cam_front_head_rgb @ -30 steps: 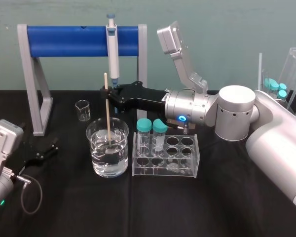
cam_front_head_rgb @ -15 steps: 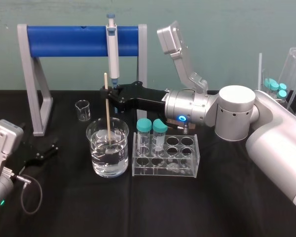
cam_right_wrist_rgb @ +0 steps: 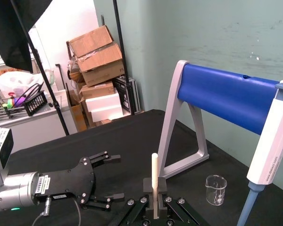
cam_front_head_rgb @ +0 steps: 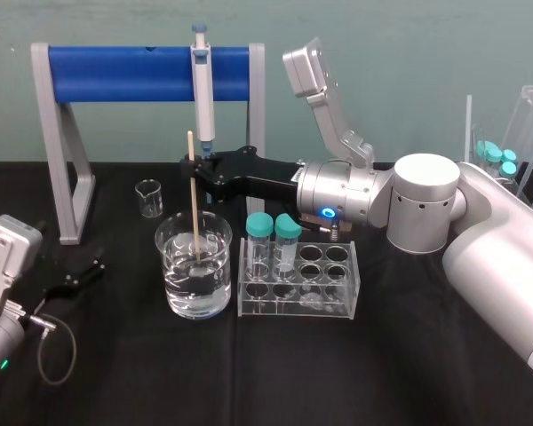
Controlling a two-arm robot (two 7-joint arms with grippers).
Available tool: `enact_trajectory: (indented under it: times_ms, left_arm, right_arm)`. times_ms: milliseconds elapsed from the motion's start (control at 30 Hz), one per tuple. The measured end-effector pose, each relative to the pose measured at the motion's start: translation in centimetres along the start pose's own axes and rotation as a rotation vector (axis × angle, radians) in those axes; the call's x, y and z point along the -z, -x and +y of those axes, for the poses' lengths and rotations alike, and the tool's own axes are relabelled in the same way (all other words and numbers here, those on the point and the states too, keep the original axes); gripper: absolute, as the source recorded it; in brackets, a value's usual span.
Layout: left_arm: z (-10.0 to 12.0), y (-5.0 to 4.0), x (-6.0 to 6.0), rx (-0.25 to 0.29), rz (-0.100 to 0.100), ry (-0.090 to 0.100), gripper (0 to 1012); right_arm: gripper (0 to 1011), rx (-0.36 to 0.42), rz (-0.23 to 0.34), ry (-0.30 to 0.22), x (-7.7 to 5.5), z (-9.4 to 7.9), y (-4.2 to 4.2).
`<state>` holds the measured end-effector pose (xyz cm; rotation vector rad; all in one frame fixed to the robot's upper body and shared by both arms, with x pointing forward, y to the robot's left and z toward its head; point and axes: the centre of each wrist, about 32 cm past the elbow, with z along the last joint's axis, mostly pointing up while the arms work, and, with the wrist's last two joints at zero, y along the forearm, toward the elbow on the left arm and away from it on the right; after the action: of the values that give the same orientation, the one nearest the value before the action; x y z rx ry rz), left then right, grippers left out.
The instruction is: Hold the thermometer with one hand and immerse one end into the beaker, then reinsert it into the test tube rack.
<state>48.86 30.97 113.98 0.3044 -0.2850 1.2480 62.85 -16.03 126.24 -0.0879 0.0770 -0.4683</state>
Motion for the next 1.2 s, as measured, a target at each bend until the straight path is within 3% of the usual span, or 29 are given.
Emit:
enact_trajectory:
  times_ms: [1200]
  left_arm:
    - [0.0,0.0,0.0,0.0,0.0,0.0,1004]
  right_arm:
    - [55,0.0,0.0,0.0,0.0,0.0,0.0]
